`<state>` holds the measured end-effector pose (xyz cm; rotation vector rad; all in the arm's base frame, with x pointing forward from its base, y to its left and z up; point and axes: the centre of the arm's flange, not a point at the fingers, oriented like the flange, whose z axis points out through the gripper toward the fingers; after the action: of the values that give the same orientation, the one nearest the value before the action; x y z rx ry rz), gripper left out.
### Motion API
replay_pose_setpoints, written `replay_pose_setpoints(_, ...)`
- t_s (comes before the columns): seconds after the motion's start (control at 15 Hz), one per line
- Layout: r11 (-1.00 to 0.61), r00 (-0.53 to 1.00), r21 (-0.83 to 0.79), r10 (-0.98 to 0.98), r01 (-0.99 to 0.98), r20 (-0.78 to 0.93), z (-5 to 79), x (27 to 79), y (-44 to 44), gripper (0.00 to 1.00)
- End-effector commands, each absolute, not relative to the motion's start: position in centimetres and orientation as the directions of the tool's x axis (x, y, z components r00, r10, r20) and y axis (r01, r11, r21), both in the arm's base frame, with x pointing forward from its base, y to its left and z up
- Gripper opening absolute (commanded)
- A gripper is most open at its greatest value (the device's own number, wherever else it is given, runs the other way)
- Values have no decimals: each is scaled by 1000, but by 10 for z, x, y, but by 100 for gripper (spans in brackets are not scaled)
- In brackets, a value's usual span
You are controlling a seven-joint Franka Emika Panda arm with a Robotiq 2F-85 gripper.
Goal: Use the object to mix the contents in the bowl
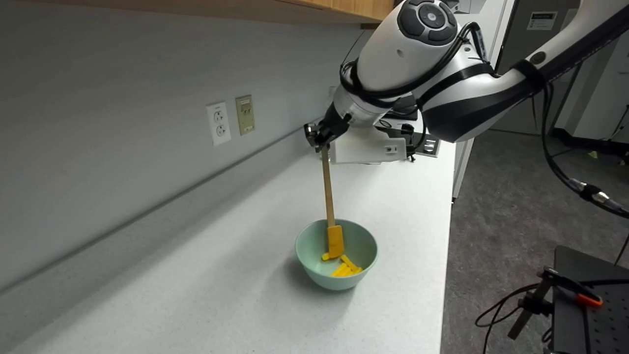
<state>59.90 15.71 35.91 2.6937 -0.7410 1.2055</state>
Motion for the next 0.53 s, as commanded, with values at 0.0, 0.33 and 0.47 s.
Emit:
replay_pose_setpoints(0.0,-883,578,-89,-375,-461,725,362,595,159,4)
replay_pose_setpoints(0.33,-896,671,-121,-405,-428,621,342,585,186,4)
replay_pose_setpoints(0.47,-899,679,-119,-400,-422,616,340,583,193,4)
